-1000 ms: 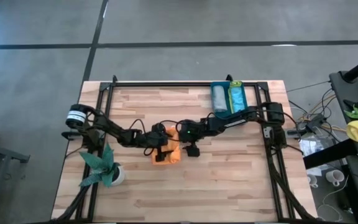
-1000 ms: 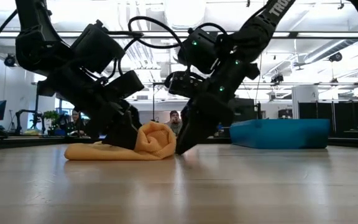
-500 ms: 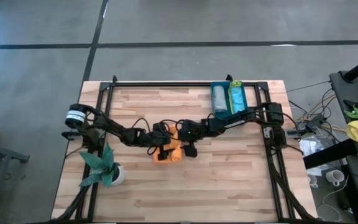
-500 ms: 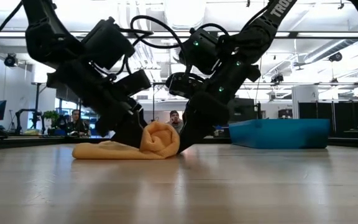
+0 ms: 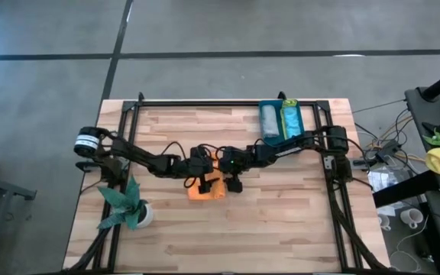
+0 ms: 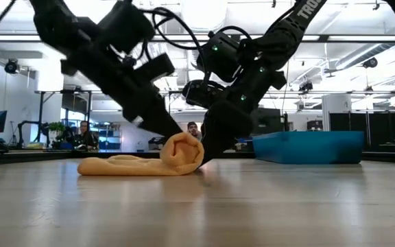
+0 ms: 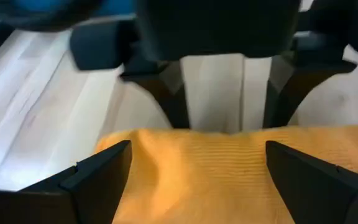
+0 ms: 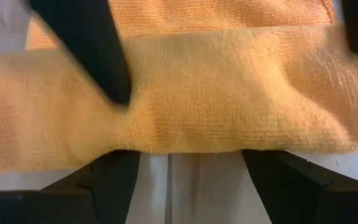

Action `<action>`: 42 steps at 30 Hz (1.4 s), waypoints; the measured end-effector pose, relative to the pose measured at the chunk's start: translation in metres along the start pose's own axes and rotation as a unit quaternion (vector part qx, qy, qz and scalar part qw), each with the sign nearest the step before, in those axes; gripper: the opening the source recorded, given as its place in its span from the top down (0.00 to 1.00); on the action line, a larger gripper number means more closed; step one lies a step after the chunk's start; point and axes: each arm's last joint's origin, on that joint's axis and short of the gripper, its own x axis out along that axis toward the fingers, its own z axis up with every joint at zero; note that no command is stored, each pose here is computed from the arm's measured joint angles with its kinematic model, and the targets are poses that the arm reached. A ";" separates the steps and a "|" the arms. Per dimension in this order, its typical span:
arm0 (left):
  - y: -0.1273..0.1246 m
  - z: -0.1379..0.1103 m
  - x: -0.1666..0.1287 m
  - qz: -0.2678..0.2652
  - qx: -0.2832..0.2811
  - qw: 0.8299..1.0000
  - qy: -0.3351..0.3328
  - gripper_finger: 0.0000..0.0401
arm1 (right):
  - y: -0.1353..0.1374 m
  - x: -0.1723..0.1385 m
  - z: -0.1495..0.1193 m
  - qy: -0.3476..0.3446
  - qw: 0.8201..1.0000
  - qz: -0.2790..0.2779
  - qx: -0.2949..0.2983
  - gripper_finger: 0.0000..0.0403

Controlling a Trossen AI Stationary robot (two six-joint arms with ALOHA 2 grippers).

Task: Roll microfiber towels into tight, uniform cylinder then place into a basket
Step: Roll the orange towel

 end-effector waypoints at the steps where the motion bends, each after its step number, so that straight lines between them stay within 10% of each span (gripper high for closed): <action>1: 0.001 0.003 -0.004 0.003 -0.001 1.000 0.012 0.12 | 0.000 0.000 0.001 0.000 1.000 0.000 0.000 0.30; 14: 0.007 -0.036 -0.047 -0.002 -0.114 0.981 0.159 0.12 | -0.001 -0.002 0.011 -0.016 1.000 -0.001 -0.007 0.31; 42: 0.002 -0.056 -0.040 -0.029 -0.089 0.971 0.221 0.12 | 0.000 -0.006 0.022 -0.024 1.000 0.001 0.006 0.32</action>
